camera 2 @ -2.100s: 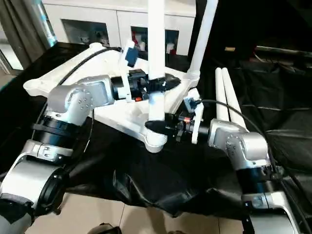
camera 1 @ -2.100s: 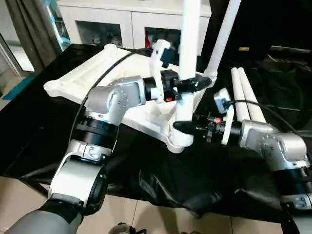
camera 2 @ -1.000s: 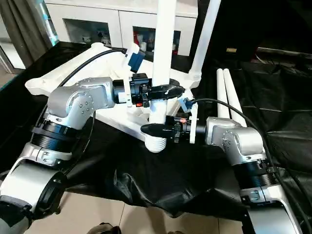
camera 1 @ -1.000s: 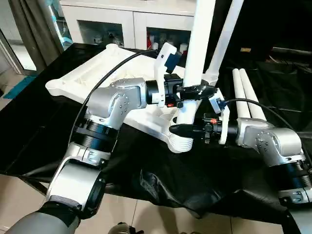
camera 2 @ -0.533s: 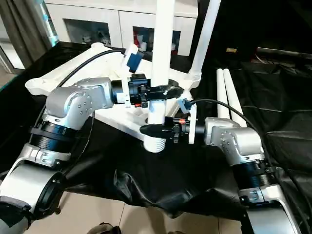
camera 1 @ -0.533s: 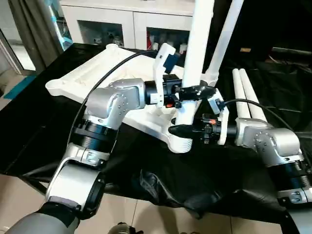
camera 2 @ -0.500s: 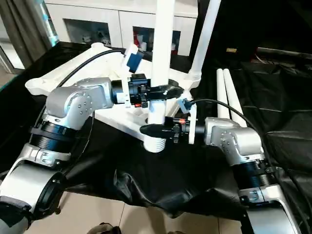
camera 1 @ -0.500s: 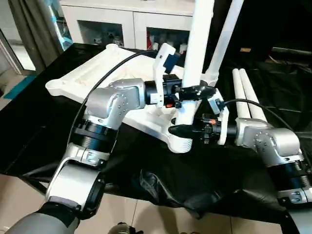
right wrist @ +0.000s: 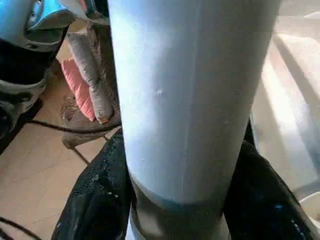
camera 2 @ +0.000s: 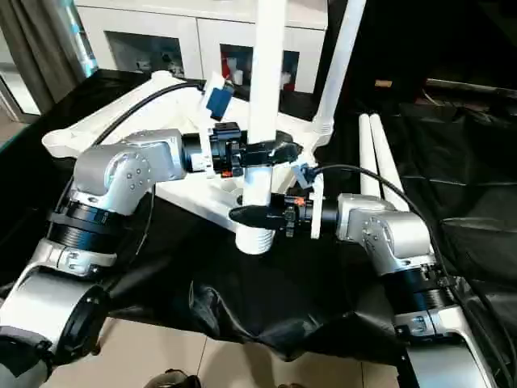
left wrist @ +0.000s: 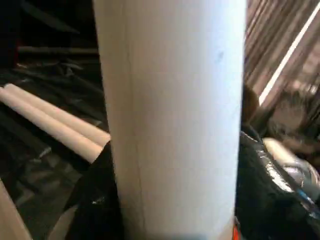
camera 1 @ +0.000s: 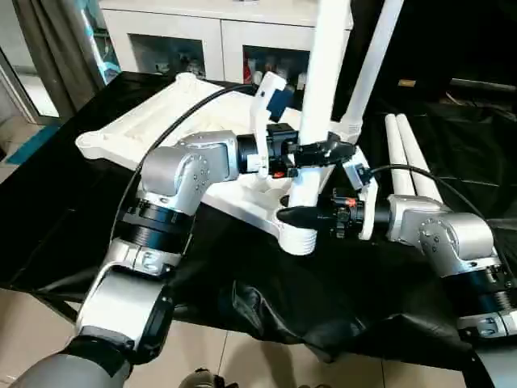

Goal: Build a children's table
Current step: Pick table leg

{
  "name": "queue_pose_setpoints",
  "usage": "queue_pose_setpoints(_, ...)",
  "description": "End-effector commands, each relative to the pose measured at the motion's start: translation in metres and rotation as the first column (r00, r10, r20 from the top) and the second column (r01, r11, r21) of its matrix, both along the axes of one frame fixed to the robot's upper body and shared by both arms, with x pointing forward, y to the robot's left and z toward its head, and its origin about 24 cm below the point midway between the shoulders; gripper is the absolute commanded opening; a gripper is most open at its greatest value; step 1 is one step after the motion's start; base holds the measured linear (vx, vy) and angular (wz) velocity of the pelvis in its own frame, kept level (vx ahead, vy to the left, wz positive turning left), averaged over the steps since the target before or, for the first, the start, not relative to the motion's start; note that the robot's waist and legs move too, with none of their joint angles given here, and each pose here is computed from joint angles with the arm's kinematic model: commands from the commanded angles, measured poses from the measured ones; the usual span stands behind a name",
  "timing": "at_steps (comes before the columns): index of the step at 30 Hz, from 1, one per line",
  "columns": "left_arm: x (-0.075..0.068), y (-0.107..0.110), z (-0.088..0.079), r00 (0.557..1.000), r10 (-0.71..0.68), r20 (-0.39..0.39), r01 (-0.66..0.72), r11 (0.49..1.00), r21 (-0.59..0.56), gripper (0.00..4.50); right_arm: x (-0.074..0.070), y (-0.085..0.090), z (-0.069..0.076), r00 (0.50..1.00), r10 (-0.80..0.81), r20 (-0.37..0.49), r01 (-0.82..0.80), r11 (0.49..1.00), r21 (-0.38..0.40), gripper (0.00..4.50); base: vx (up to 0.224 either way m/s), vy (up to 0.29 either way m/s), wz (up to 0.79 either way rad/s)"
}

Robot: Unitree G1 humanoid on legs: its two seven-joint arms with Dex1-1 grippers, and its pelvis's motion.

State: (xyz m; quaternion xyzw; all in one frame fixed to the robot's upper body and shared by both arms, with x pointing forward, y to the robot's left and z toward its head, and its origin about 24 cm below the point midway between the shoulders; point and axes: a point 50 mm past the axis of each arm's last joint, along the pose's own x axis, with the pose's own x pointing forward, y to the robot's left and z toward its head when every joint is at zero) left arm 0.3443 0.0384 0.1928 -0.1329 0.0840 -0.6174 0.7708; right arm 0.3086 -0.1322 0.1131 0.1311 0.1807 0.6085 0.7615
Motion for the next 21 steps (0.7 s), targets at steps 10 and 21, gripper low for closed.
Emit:
queue_pose_setpoints(10, 0.000, -0.002, 0.011, 1.000, -0.008, 0.019, 0.009, 0.999, -0.034, 2.19, 0.003, 0.000, 0.002, 1.000, -0.001, 0.022, 0.002, 1.000, -0.018, 1.94, 0.000, 0.000, 0.00)
queue_pose_setpoints(21, 0.003, 0.003, 0.022, 0.999, 0.030, 0.045, -0.025, 0.995, -0.100, 1.85, 0.006, -0.001, 0.005, 0.999, -0.019, 0.042, 0.020, 1.000, -0.010, 2.70, 0.000, 0.000, 0.00)
